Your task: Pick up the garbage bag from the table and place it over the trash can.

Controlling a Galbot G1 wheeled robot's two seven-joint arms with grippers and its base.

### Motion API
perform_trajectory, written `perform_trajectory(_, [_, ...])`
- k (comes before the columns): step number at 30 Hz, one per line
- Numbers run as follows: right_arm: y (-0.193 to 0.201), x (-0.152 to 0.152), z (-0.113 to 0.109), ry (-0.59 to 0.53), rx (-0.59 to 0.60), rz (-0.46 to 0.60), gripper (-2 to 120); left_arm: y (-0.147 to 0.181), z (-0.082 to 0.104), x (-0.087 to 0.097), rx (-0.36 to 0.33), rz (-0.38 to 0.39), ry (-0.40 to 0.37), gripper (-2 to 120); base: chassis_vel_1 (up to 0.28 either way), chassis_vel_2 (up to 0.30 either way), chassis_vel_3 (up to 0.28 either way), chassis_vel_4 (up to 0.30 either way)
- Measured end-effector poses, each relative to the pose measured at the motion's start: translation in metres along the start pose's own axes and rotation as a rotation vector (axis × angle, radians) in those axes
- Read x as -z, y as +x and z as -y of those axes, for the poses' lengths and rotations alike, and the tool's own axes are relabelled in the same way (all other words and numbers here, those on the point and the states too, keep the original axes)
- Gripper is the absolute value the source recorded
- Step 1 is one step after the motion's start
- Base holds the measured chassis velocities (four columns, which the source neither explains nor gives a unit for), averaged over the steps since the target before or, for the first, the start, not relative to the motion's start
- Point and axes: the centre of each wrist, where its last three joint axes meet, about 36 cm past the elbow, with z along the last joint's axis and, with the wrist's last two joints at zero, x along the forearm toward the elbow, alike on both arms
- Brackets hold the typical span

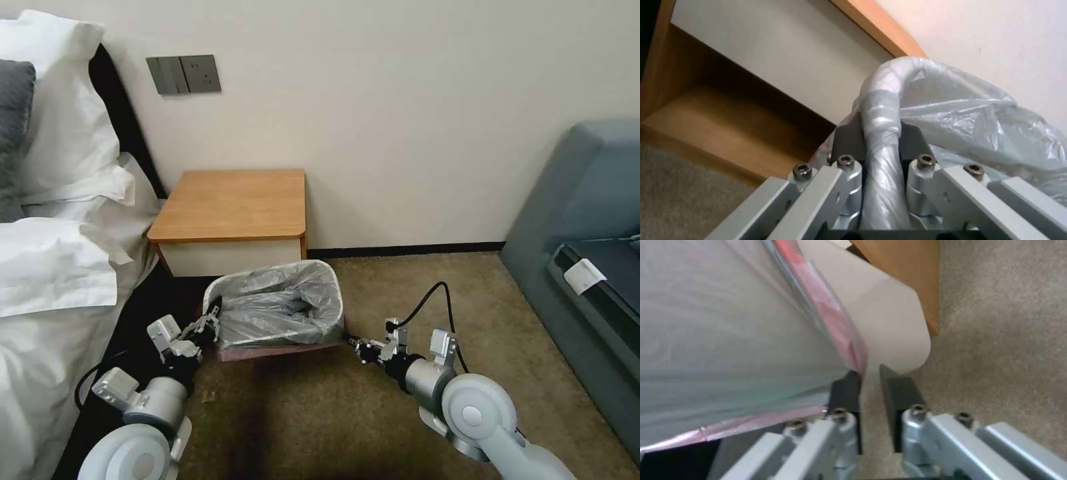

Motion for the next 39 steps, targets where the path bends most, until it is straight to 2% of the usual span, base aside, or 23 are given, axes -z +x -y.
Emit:
perform_trajectory(1, [0.003, 0.001, -0.001, 0.006, -0.001, 0.002, 20, 0.0, 0.0, 0.0, 0.001, 0.0, 0.0, 9, 0.0, 0.0, 0.0, 0.0])
perform_trajectory(3, [0.006, 0.002, -0.002, 0.01, -0.002, 0.003, 24, -0.001, -0.001, -0.001, 0.004, 0.0, 0.0, 9, 0.0, 0.0, 0.0, 0.0])
perform_trajectory(8, [0.015, -0.001, 0.0, 0.017, -0.011, -0.009, 43, -0.006, -0.005, -0.004, 0.025, 0.009, 0.006, 9, 0.0, 0.0, 0.0, 0.0])
perform_trajectory(9, [0.015, -0.001, 0.0, 0.017, -0.011, -0.009, 43, -0.006, -0.005, -0.004, 0.025, 0.009, 0.006, 9, 0.0, 0.0, 0.0, 0.0])
perform_trajectory(11, [0.019, -0.002, 0.001, 0.022, -0.021, -0.009, 55, -0.007, -0.004, -0.004, 0.034, 0.013, 0.011, 9, 0.0, 0.0, 0.0, 0.0])
perform_trajectory(15, [0.022, -0.003, 0.003, 0.036, -0.038, -0.001, 62, -0.007, -0.004, -0.003, 0.038, 0.015, 0.014, 9, 0.0, 0.0, 0.0, 0.0])
perform_trajectory(17, [0.031, -0.004, 0.001, 0.076, -0.062, 0.036, 77, -0.007, -0.004, -0.004, 0.039, 0.013, 0.013, 9, 0.0, 0.0, 0.0, 0.0])
perform_trajectory(19, [0.038, -0.002, -0.003, 0.107, -0.059, 0.067, 81, -0.008, -0.005, -0.004, 0.042, 0.01, 0.008, 9, 0.0, 0.0, 0.0, 0.0])
perform_trajectory(21, [0.059, 0.009, -0.02, 0.222, -0.028, 0.165, 94, -0.008, -0.007, -0.006, 0.048, 0.006, -0.014, 9, 0.0, 0.0, 0.0, 0.0])
perform_trajectory(22, [0.064, 0.013, -0.026, 0.259, -0.016, 0.197, 96, -0.008, -0.007, -0.007, 0.049, 0.004, -0.021, 9, 0.0, 0.0, 0.0, 0.0])
perform_trajectory(23, [0.064, 0.013, -0.026, 0.259, -0.016, 0.197, 96, -0.008, -0.007, -0.007, 0.049, 0.004, -0.021, 9, 0.0, 0.0, 0.0, 0.0])
perform_trajectory(25, [0.079, 0.03, -0.041, 0.372, 0.034, 0.287, 100, -0.009, -0.01, -0.011, 0.05, 0.001, -0.071, 9, 0.0, 0.0, 0.0, 0.0])
perform_trajectory(26, [0.079, 0.03, -0.041, 0.372, 0.034, 0.287, 100, -0.009, -0.01, -0.011, 0.05, 0.001, -0.071, 9, 0.0, 0.0, 0.0, 0.0])
perform_trajectory(28, [0.086, 0.043, -0.046, 0.485, 0.074, 0.349, 100, -0.008, -0.012, -0.014, 0.048, 0.0, -0.121, 9, 0.0, 0.0, 0.0, 0.0])
perform_trajectory(29, [0.086, 0.043, -0.046, 0.485, 0.074, 0.349, 100, -0.008, -0.012, -0.014, 0.048, 0.0, -0.121, 9, 0.0, 0.0, 0.0, 0.0])
perform_trajectory(30, [0.089, 0.052, -0.047, 0.58, 0.115, 0.376, 100, -0.008, -0.013, -0.016, 0.044, 0.0, -0.157, 9, 0.0, 0.0, 0.0, 0.0])
perform_trajectory(33, [0.089, 0.066, -0.043, 0.79, 0.206, 0.381, 90, -0.008, -0.014, -0.022, 0.034, 0.005, -0.234, 9, 0.0, 0.0, 0.0, 0.0])
perform_trajectory(34, [0.089, 0.066, -0.043, 0.79, 0.206, 0.381, 90, -0.008, -0.014, -0.022, 0.034, 0.005, -0.234, 9, 0.0, 0.0, 0.0, 0.0])
perform_trajectory(35, [0.085, 0.075, -0.041, 0.895, 0.279, 0.359, 83, -0.007, -0.014, -0.024, 0.026, 0.011, -0.273, 9, 0.0, 0.0, 0.0, 0.0])
perform_trajectory(39, [0.07, 0.093, -0.044, 1.009, 0.4, 0.296, 69, -0.006, -0.013, -0.028, 0.004, 0.025, -0.326, 9, 0.0, 0.0, 0.0, 0.0])
